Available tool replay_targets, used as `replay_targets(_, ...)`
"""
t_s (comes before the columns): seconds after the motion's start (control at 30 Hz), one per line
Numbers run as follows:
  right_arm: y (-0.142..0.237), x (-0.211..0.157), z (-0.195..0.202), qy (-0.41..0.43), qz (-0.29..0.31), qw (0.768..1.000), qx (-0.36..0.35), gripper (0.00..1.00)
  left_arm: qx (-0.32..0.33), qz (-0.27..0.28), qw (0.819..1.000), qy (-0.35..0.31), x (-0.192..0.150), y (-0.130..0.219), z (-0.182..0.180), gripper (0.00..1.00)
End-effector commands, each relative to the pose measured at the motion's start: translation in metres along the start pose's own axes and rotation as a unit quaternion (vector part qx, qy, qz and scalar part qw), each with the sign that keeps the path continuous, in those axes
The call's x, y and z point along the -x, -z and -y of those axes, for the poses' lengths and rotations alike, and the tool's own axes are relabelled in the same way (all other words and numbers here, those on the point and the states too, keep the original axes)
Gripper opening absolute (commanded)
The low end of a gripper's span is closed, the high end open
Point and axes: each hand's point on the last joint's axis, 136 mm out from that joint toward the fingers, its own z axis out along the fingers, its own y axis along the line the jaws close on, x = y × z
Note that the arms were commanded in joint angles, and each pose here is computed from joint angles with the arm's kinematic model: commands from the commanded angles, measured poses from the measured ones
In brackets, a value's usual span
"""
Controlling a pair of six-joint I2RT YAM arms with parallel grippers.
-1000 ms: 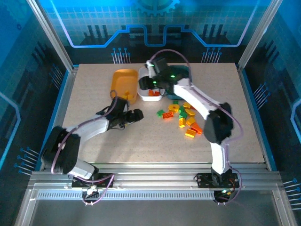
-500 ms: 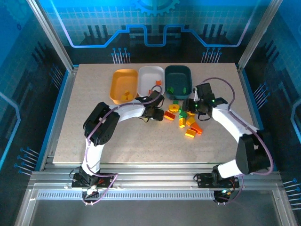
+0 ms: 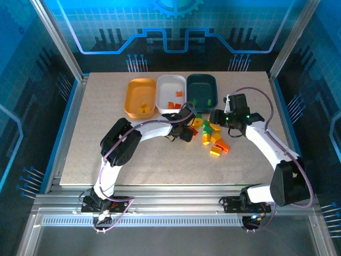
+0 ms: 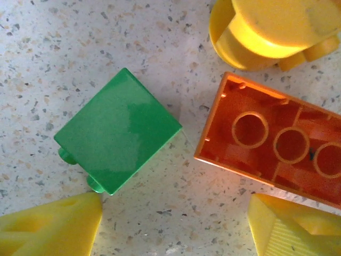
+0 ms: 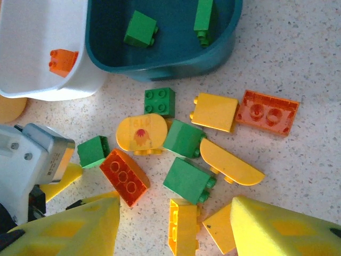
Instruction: Sort the legos into containers by color
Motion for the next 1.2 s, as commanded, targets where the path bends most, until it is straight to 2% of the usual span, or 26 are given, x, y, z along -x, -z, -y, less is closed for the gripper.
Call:
replay_targets(0.0, 0.006, 0.004, 0.002, -0.001, 0.013, 1.000, 0.009, 0.59, 0.035, -0.006, 0.999, -0.029, 0.003, 0.003, -0.017, 0.76)
replay_targets(0.33, 0.010, 0.004, 0.003, -0.003, 0.017, 1.000, 0.010, 0.59, 0.052, 0.024, 0.998, -0.039, 0.031, 0.021, -0.041, 0.81)
replay_targets(0.43, 0.009, 0.003, 0.004, -0.004, 0.016, 1.000, 0.009, 0.60, 0.045, 0.057, 0.996, -0.056, 0.048, 0.023, -0.043, 0.83)
replay_targets(0.53, 0.007, 0.002, 0.005, -0.006, 0.013, 1.000, 0.008, 0.60, 0.009, 0.090, 0.993, -0.078, 0.062, 0.023, -0.035, 0.84)
replay_targets(0.7, 0.008, 0.003, 0.006, -0.007, 0.014, 1.000, 0.010, 0.60, -0.004, 0.083, 0.989, -0.120, 0.067, 0.008, -0.032, 0.82)
replay_targets(1.0, 0.008, 0.002, 0.007, -0.009, 0.012, 1.000, 0.011, 0.61, -0.079, 0.080, 0.986, -0.122, 0.054, 0.006, -0.016, 0.78)
replay_targets(1.17, 0.007, 0.001, 0.006, -0.010, 0.010, 1.000, 0.013, 0.61, -0.073, 0.066, 0.987, -0.126, 0.050, -0.005, -0.020, 0.77)
